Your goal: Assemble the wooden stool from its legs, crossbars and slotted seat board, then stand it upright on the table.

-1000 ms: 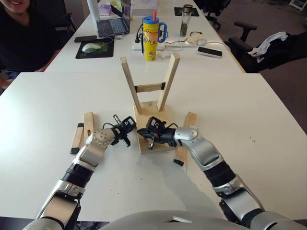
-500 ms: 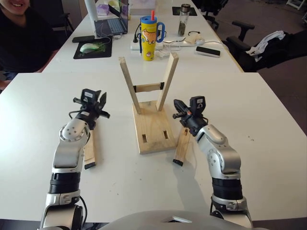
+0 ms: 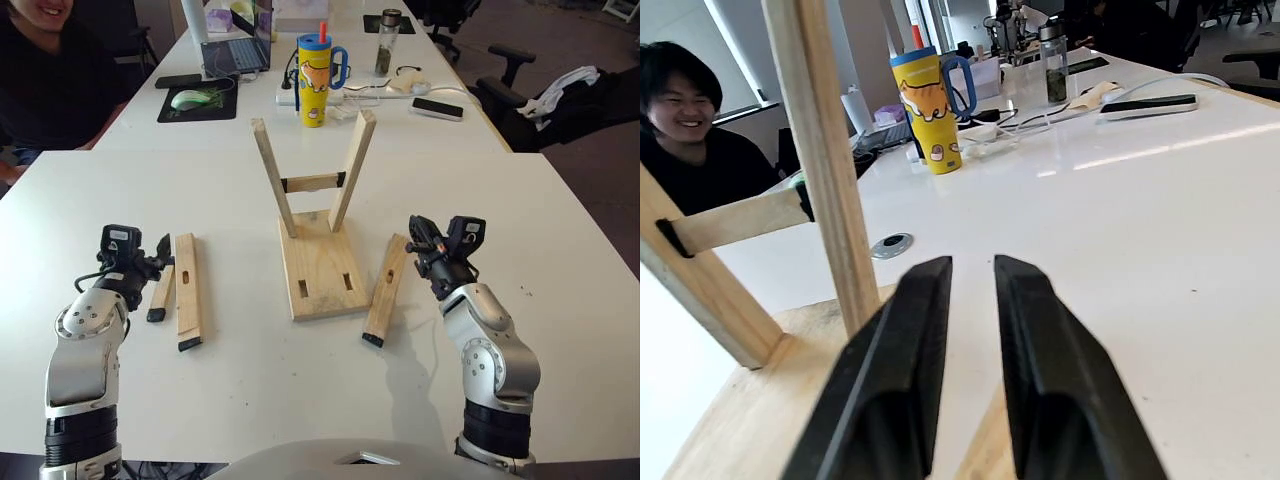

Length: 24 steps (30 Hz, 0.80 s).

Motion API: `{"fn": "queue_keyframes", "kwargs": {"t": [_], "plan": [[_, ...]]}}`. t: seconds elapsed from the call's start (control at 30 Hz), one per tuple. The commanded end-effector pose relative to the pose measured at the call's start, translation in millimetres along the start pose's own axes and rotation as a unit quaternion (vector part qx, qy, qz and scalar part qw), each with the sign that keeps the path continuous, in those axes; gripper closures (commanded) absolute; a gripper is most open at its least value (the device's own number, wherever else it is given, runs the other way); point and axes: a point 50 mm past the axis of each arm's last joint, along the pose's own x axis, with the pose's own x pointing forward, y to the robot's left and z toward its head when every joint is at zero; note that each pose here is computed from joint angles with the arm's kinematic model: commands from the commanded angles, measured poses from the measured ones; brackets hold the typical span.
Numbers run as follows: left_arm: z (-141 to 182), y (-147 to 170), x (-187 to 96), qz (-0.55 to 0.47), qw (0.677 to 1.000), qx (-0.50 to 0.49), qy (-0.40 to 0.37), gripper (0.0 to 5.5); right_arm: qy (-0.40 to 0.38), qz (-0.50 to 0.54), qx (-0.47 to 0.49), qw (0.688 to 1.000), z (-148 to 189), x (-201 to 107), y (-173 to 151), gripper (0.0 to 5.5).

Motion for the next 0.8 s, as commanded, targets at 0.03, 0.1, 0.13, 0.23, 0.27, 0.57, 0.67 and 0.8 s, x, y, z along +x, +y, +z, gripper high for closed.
{"fn": "queue_keyframes", "kwargs": {"t": [0.03,0.1,0.13,0.23,0.27,0.57,0.67,0.8], "plan": [[-19.9,21.1,2.7,-0.015,0.997,0.047,0.052,2.42,-0.003,-0.015,-0.001,1.0,-0.7,-4.8,-2.4,4.02],[-25.5,33.2,4.2,0.004,0.998,0.02,0.055,2.42,0.002,-0.014,-0.003,1.0,-2.1,-4.1,-1.5,3.9],[-27.3,36.1,4.1,0.007,0.998,0.009,0.054,2.42,0.004,-0.016,-0.007,1.0,-2.9,-4.2,-2.0,3.9],[-32.3,35.5,-0.6,-0.002,0.998,-0.006,0.065,2.42,0.01,-0.019,-0.004,1.0,-5.8,-4.3,-2.9,3.9],[-35.0,33.0,-3.4,-0.008,0.997,-0.012,0.075,2.42,0.012,-0.02,-0.003,1.0,-6.9,-4.3,-2.8,3.9],[-42.7,20.4,-19.6,-0.022,0.989,-0.053,0.138,2.42,0.016,-0.026,0.011,0.999,-10.1,-7.3,1.9,3.9],[-45.3,16.5,-18.8,-0.031,0.985,-0.057,0.159,2.42,0.013,-0.029,0.013,0.999,-8.1,-8.5,2.5,3.9],[-55.6,8.5,-14.0,-0.034,0.974,-0.103,0.199,2.42,0.007,-0.035,0.016,0.999,-3.8,-8.2,3.6,3.9]]}}
